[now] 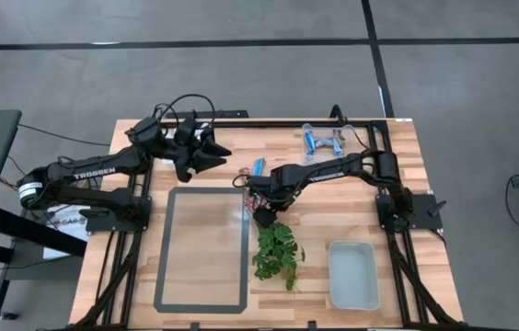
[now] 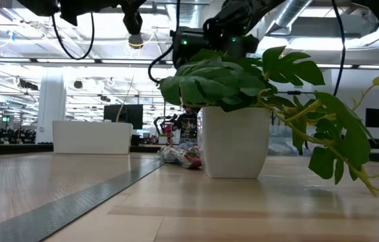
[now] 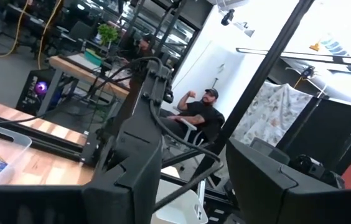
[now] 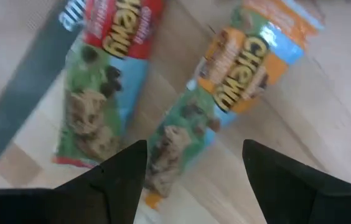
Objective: Pick and place Granola Bars by type
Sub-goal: Put the yellow granola bar into the white bin
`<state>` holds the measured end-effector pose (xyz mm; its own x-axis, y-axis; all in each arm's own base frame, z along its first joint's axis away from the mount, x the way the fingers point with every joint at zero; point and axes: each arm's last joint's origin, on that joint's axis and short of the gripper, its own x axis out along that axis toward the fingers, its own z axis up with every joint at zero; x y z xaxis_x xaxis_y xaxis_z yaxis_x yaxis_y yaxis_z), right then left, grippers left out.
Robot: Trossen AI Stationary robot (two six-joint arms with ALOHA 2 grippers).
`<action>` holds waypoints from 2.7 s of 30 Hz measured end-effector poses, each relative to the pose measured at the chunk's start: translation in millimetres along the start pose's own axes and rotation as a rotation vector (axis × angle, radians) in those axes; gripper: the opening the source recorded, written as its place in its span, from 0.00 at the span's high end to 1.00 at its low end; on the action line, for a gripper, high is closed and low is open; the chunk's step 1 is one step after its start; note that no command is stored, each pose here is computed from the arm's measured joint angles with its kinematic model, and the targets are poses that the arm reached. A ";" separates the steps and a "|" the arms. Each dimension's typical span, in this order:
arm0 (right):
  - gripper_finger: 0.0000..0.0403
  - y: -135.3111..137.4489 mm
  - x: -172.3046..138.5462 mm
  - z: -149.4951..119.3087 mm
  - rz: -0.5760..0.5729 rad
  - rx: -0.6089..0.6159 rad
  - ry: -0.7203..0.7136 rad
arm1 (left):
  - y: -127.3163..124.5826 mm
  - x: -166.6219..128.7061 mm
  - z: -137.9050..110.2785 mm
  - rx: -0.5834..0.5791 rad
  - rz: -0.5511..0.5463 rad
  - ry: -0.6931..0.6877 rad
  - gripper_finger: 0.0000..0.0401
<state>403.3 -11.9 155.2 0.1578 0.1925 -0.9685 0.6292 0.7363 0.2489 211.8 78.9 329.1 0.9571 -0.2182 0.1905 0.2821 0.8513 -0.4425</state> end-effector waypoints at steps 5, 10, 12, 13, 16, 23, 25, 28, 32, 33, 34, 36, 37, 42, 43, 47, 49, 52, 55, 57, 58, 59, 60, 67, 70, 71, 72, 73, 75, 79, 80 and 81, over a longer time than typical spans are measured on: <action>0.37 -2.0 10.2 2.8 -0.012 -0.002 0.004 | -1.7 1.6 -2.0 -0.008 -0.007 0.011 0.57; 0.47 -0.6 14.4 7.1 0.014 -0.020 -0.006 | -1.4 2.0 -3.0 -0.015 0.007 0.013 0.57; 0.56 -0.8 14.7 7.1 0.010 -0.022 -0.009 | -0.9 2.1 -3.3 -0.018 0.016 0.011 0.57; 0.60 -0.9 14.8 7.2 0.010 -0.022 -0.011 | -0.9 2.1 -3.2 -0.018 0.017 0.010 0.57; 0.74 -3.2 13.5 9.3 0.017 -0.015 -0.016 | -0.7 2.0 -3.2 -0.018 0.022 0.008 0.57; 0.93 -6.0 6.4 14.5 0.048 -0.006 -0.041 | 0.0 2.0 -4.3 -0.026 0.029 0.017 0.57; 0.94 -5.4 2.1 15.8 0.058 -0.008 -0.063 | 0.6 2.0 -5.0 -0.032 0.037 0.022 0.57; 0.95 -5.4 -8.7 17.6 0.078 -0.008 -0.097 | 2.7 1.7 -6.9 -0.048 0.069 0.030 0.57; 0.93 -6.5 -30.5 20.7 0.122 -0.006 -0.162 | 6.1 1.0 -9.7 -0.069 0.118 0.043 0.57; 0.93 -7.2 -36.9 22.1 0.135 0.000 -0.184 | 7.0 0.9 -10.6 -0.075 0.132 0.046 0.57; 0.92 -8.4 -44.2 22.3 0.142 0.005 -0.202 | 7.7 0.7 -11.2 -0.080 0.145 0.047 0.57; 0.92 -9.7 -59.4 24.8 0.171 0.011 -0.263 | 8.9 0.5 -12.2 -0.091 0.170 0.046 0.57; 0.93 -11.1 -67.9 25.4 0.178 0.022 -0.294 | 9.7 0.3 -13.0 -0.102 0.185 0.048 0.57; 0.93 -17.3 -110.8 28.7 0.248 0.033 -0.463 | 14.5 -1.2 -16.9 -0.151 0.290 0.044 0.57; 0.93 -19.0 -119.7 29.3 0.263 0.035 -0.501 | 15.9 -1.6 -18.0 -0.163 0.317 0.043 0.57; 0.93 -22.8 -152.1 30.3 0.331 0.034 -0.648 | 20.1 -3.5 -20.5 -0.201 0.424 0.019 0.57; 0.93 -24.2 -165.2 29.4 0.364 0.030 -0.702 | 21.8 -4.3 -21.6 -0.213 0.468 0.010 0.57; 0.94 -24.4 -180.2 29.8 0.409 0.020 -0.779 | 23.3 -5.2 -22.8 -0.223 0.506 0.005 0.57; 0.94 -23.7 -185.2 31.9 0.436 0.011 -0.821 | 23.2 -5.1 -22.6 -0.223 0.504 0.002 0.57; 0.94 -23.1 -185.9 32.6 0.442 0.004 -0.833 | 23.2 -5.1 -22.7 -0.225 0.504 0.004 0.57; 0.94 -22.5 -185.9 33.4 0.447 0.000 -0.840 | 23.2 -5.1 -22.7 -0.225 0.504 0.004 0.57; 0.94 -21.0 -184.8 34.1 0.451 -0.004 -0.844 | 23.2 -5.1 -22.7 -0.225 0.504 0.003 0.57; 0.94 -20.0 -184.0 34.6 0.454 -0.007 -0.845 | 23.1 -5.1 -22.7 -0.225 0.502 0.004 0.57; 0.94 -11.6 -187.6 34.8 0.488 -0.069 -0.905 | 26.5 -2.3 -25.6 -0.235 0.486 0.027 0.57; 0.94 -9.1 -189.5 34.9 0.505 -0.081 -0.927 | 27.6 -0.8 -26.6 -0.244 0.467 0.036 0.57; 0.94 -8.8 -190.1 35.1 0.508 -0.083 -0.932 | 27.5 -0.1 -25.7 -0.239 0.457 0.029 0.57; 0.94 -8.9 -190.1 35.2 0.506 -0.087 -0.933 | 28.1 1.1 -25.2 -0.232 0.449 0.020 0.57; 0.94 -8.8 -190.3 35.1 0.505 -0.089 -0.934 | 28.1 2.0 -25.3 -0.231 0.438 0.022 0.57; 0.94 -8.3 -190.0 34.8 0.506 -0.091 -0.932 | 27.5 2.3 -23.8 -0.225 0.417 0.016 0.58; 0.94 -8.1 -190.5 35.0 0.510 -0.092 -0.936 | 27.2 2.4 -23.4 -0.213 0.413 0.015 0.65; 0.94 -7.9 -190.9 35.1 0.513 -0.093 -0.940 | 27.1 2.5 -23.2 -0.212 0.409 0.016 0.68; 0.94 -7.8 -191.4 35.4 0.516 -0.094 -0.945 | 26.9 2.6 -23.2 -0.212 0.403 0.018 0.71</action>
<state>395.1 -77.4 338.4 0.9356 -0.0551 -0.3486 0.2641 0.7644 0.5881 223.4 90.1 297.4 0.9937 0.1009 -0.0481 -0.1079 0.7541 -0.6478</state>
